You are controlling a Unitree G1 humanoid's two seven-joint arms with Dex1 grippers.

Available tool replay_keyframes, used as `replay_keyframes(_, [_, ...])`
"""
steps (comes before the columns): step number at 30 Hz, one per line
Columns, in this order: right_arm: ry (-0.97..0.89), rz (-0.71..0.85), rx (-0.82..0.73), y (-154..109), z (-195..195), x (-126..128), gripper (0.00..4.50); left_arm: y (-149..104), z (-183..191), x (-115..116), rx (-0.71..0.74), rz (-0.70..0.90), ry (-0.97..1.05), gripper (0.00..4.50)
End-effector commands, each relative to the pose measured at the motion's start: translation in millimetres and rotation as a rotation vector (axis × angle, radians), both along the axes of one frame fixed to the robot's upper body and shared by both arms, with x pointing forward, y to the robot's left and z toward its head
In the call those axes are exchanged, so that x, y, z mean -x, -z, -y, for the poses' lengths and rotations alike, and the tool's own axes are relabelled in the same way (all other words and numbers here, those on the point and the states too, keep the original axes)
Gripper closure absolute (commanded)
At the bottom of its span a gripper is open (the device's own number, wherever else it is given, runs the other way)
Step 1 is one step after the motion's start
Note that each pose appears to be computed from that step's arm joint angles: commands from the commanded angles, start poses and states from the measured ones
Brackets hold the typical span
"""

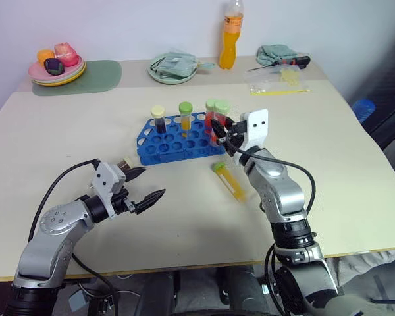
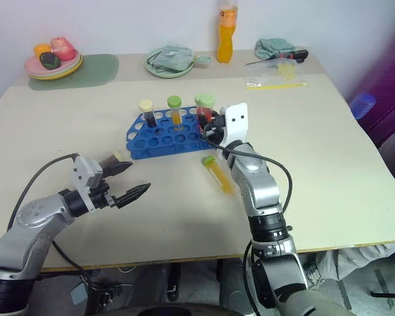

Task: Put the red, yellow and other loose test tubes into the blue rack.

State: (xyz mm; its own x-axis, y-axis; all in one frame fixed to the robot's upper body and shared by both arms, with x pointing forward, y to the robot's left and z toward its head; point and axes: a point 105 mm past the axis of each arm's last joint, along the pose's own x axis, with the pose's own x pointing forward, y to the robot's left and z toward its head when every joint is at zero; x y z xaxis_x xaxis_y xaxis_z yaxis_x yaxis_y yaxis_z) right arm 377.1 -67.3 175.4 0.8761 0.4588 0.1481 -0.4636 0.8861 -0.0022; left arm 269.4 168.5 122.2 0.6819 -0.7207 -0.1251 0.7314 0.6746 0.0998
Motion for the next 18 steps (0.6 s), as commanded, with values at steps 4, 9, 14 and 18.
replay_keyframes(4, [0.012,0.089,-0.020,-5,-3,1,3.41,-14,2,3,-0.005,0.049,0.020,0.00])
replay_keyframes(9, [0.028,0.100,-0.021,-3,-3,-4,3.41,-18,4,2,-0.006,0.053,0.022,0.00])
replay_keyframes(14, [0.042,0.124,0.005,0,-2,-8,3.41,-20,10,3,-0.006,0.057,0.022,0.00])
replay_keyframes(18, [0.049,0.122,0.007,5,0,-8,3.41,-20,12,3,-0.004,0.056,0.019,0.00])
